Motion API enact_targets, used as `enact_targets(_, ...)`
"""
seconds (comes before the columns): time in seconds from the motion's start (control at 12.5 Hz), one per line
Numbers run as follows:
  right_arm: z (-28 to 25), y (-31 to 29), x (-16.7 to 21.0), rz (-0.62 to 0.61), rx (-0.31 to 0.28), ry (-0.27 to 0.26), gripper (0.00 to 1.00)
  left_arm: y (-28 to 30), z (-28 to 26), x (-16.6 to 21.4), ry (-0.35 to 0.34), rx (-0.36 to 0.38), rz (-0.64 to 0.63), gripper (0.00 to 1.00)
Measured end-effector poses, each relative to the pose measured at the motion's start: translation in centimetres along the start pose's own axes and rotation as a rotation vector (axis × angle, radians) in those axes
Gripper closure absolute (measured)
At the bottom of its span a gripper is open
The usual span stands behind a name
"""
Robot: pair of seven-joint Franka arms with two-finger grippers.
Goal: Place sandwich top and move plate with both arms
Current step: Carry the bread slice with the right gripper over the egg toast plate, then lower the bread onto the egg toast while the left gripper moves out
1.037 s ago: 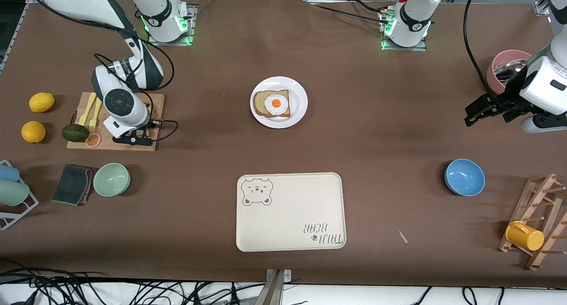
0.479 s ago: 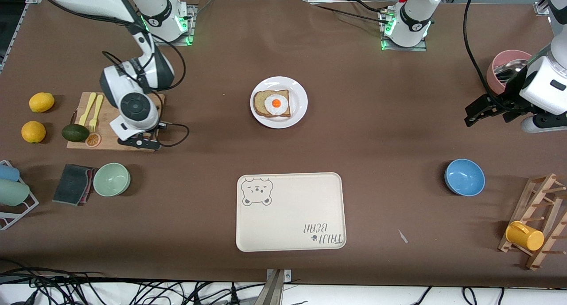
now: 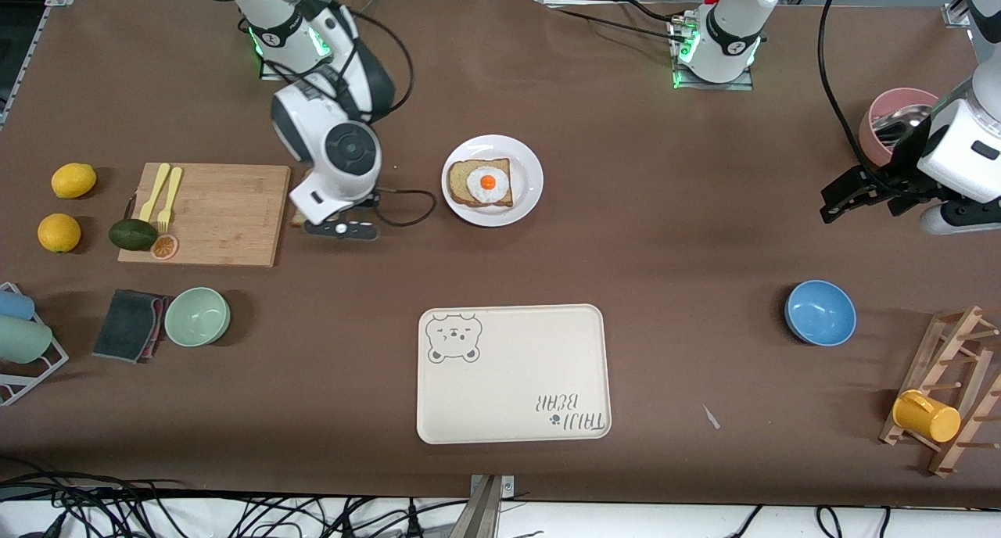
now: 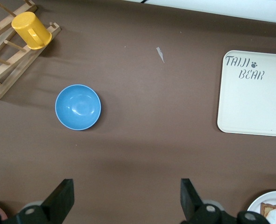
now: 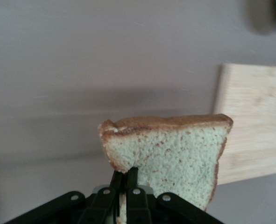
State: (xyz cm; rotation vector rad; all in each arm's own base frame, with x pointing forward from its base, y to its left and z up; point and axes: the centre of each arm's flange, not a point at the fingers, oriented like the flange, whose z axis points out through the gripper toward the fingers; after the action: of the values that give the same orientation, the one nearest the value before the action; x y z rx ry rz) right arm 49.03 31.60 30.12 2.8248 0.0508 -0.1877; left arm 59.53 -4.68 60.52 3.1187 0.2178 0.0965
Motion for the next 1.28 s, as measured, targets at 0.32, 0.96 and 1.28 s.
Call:
enact_targets(0.32, -7.6, -9.0, -3.1, -0.109, 0.118, 0.082, 0.93, 0.0, 0.0, 0.0, 0.0, 0.0, 0.0, 0.0)
enact_targets(0.96, -4.9, -21.5, -5.3, -0.161, 0.152, 0.071, 0.93, -1.1, 0.9, 0.6, -0.015, 0.003, -0.02, 0.0)
enact_targets(1.28, -4.7, -24.3, -8.6, -0.15, 0.139, 0.069, 0.93, -2.5, 2.1, 1.3, -0.034, 0.006, -0.044, 0.0)
